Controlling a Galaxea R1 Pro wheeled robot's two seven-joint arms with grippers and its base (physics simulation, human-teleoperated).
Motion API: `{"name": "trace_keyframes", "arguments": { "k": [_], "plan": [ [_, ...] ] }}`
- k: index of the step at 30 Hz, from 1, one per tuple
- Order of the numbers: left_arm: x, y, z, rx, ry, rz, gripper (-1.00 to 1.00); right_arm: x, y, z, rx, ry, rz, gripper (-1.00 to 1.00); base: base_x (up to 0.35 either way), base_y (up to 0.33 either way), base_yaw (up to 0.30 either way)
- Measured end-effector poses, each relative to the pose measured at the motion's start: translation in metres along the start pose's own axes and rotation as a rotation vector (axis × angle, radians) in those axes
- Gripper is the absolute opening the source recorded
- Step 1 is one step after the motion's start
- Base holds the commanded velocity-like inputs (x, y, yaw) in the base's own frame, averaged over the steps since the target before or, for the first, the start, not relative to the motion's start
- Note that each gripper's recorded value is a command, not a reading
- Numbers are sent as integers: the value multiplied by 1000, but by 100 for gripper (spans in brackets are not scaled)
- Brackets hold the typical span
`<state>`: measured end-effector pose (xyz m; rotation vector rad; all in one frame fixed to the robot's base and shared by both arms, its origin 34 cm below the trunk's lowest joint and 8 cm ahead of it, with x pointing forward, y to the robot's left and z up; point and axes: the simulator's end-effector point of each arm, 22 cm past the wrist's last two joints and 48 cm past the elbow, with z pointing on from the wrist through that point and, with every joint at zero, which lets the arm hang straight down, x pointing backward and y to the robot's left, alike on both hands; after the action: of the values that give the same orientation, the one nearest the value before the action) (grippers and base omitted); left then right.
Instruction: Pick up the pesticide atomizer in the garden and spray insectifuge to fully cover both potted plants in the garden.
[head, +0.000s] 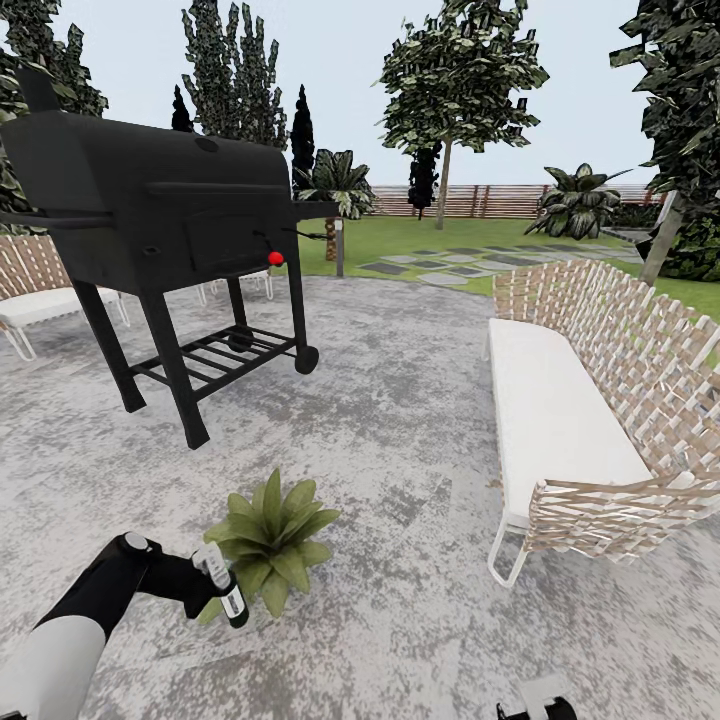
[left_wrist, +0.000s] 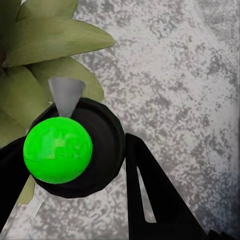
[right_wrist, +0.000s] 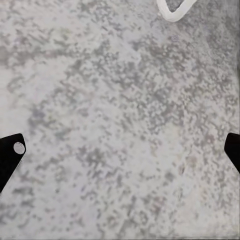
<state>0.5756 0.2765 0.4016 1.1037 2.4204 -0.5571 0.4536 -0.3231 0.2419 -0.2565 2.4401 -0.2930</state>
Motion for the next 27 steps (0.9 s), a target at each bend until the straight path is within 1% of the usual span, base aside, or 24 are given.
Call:
{"name": "trace_keyframes", "arguments": {
  "k": [3,9,13,14,15,16,17,19,23,24,25,26,27],
  "plan": [
    [2,1,-1,-1,5,-6,-100,1,-4,0,15,4,43,100,0,0,0],
    [3,2,-2,-5,4,-14,-100,0,-8,0,22,2,52,100,0,0,0],
    [2,-2,2,3,9,-21,-100,2,-12,0,26,4,49,100,0,0,0],
    [4,-3,3,6,23,-35,-100,3,-12,0,26,6,48,100,0,0,0],
    [7,-4,4,7,43,-60,-100,4,-12,0,26,8,47,100,0,0,0],
    [15,-6,5,7,81,-111,-100,7,-12,0,24,14,46,100,0,0,0],
    [21,-7,5,7,106,-144,-100,9,-12,-1,24,18,45,100,0,0,0],
    [28,-8,6,5,143,-192,-100,13,-13,-1,25,24,44,100,0,0,0],
    [34,-9,5,2,176,-228,-100,15,-15,-1,26,28,42,100,0,0,0],
    [36,-9,4,0,184,-244,-100,16,-17,-1,28,28,42,100,0,0,0],
    [38,-9,4,-2,196,-272,-100,16,-18,-1,29,29,41,100,0,0,0],
    [41,-8,1,-10,221,-327,-100,16,-19,-1,30,29,39,100,0,0,0],
    [43,-8,-1,-17,238,-362,-100,16,-20,-1,31,30,39,100,0,0,0]
  ]
}}
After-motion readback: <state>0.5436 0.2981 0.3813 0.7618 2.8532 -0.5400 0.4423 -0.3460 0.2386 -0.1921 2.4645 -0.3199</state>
